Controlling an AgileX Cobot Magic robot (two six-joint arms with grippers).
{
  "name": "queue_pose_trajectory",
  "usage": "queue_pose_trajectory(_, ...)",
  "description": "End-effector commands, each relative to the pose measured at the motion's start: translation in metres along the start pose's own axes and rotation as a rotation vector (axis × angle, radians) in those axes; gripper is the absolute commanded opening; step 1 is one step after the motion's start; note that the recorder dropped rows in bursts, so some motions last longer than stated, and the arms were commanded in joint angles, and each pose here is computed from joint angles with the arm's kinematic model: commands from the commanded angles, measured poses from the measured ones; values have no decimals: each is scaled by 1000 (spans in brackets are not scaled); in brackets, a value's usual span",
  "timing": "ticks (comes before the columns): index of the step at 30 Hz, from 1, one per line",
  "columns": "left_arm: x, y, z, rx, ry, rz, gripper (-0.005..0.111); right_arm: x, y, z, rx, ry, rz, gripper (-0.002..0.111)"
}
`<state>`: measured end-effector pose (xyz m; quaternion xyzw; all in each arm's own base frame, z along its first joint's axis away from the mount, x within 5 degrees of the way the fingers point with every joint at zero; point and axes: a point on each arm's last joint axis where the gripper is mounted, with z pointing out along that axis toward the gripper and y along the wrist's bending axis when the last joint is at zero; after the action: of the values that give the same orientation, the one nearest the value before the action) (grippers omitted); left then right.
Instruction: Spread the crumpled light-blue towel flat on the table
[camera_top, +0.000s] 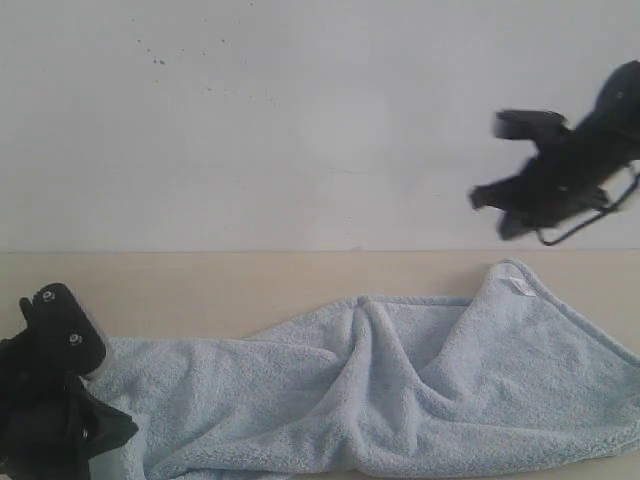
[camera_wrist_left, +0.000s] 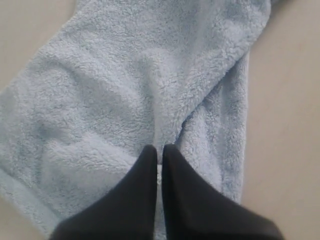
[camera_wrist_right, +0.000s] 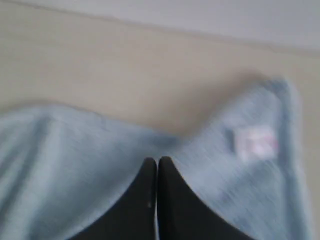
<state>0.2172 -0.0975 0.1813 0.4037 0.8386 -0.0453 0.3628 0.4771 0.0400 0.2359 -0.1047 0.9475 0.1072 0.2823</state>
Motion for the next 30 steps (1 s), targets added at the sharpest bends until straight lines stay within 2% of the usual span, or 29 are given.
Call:
queue_pose_trajectory(1,-2,17,-2,-175,-20,-299,4,56,-90,-31,199,404,218,0)
queue_pose_trajectory(3,-5,24,0,-227,-28,-401,4,80,-116,-38,176,479,258,0)
queue_pose_trajectory(4,-7,25,2,-229,-32,-417,4,93,-125,-44,169,496,318,0)
queue_pose_trajectory(6,-14,25,9,-173,-36,-428,4,118,-129,-54,95,512,415,0)
queue_pose_trajectory(10,-28,17,30,8,-27,-428,4,146,-124,-69,-5,511,521,0)
queue_pose_trajectory(14,-37,13,49,129,-14,-433,4,163,-106,-67,-66,551,552,0)
queue_pose_trajectory(17,-39,8,59,222,-2,-446,6,172,-89,-55,-171,575,496,1)
queue_pose_trajectory(19,-40,1,64,305,3,-465,13,174,-81,-50,-227,566,415,7)
queue_pose_trajectory(21,-42,-2,69,356,2,-505,23,169,-80,-47,-232,509,381,17)
queue_pose_trajectory(26,-47,0,73,368,-27,-600,51,142,-93,-50,-146,348,365,44)
queue_pose_trajectory(30,-51,-1,72,393,-61,-684,57,133,-109,-53,37,293,433,52)
